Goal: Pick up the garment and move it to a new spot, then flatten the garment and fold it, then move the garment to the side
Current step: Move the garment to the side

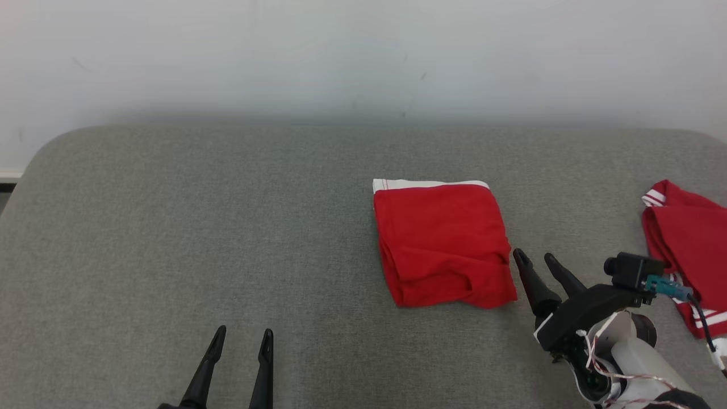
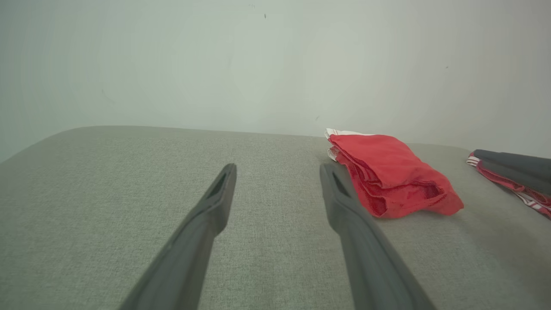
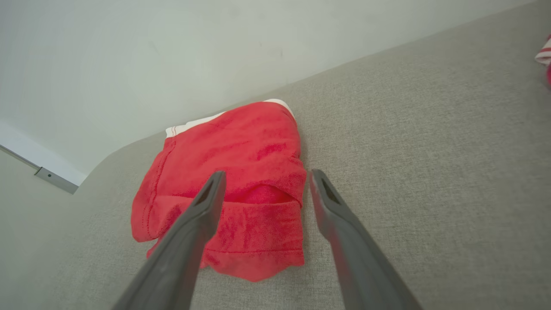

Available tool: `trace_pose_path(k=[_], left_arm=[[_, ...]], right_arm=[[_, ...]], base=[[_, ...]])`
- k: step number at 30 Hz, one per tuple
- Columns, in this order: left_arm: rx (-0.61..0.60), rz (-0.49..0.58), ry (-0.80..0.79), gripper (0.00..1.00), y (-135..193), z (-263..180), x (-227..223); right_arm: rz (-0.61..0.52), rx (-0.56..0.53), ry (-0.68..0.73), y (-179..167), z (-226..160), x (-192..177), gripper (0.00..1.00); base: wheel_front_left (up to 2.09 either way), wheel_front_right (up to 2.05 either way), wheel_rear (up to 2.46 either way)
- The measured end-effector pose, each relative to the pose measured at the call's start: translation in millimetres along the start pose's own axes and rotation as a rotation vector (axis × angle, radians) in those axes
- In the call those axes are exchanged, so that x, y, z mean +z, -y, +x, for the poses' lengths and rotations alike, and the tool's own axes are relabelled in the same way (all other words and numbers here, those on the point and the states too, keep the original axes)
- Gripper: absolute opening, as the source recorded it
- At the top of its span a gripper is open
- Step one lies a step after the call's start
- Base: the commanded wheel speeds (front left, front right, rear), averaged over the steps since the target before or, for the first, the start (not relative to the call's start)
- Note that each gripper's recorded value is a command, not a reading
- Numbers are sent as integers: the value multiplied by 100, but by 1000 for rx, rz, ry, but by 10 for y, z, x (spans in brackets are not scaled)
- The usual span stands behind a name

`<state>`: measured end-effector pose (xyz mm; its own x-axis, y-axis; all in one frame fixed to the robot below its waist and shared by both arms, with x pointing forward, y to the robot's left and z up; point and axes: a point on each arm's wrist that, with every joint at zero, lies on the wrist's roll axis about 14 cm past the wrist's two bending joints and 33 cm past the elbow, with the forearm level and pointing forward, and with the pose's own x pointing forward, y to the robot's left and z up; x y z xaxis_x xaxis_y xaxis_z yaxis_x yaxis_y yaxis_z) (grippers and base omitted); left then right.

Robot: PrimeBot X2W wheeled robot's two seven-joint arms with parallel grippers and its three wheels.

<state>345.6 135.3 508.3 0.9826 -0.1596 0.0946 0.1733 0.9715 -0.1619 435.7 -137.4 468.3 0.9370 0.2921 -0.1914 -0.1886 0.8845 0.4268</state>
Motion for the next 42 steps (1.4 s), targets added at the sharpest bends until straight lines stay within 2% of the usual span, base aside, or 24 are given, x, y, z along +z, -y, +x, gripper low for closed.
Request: trace_pose_path(k=[6, 10, 21, 23, 26, 34, 42], left_arm=[[26, -3, -24, 100, -107, 15, -73], [40, -1, -38, 100, -154, -4, -110], [33, 20, -55, 100, -214, 39, -143], [33, 22, -58, 100, -241, 54, -149], [34, 18, -60, 100, -254, 67, -156], [-1, 11, -52, 100, -176, 148, -148], [-108, 15, -47, 100, 69, 340, -168]], right_arm=[[87, 24, -138, -20, 292, -120, 100], [98, 13, -239, 56, 382, -273, 100], [102, 5, -324, 82, 639, -439, 100], [95, 9, -343, 71, 671, -498, 0], [82, 14, -355, 71, 662, -533, 0], [-29, 25, -287, 193, 556, -304, 0], [-143, -31, -217, 564, 308, 28, 0]], base=[[0, 0, 0], [0, 0, 0], [0, 0, 0], [0, 0, 0], [0, 0, 0], [0, 0, 0], [0, 0, 0]])
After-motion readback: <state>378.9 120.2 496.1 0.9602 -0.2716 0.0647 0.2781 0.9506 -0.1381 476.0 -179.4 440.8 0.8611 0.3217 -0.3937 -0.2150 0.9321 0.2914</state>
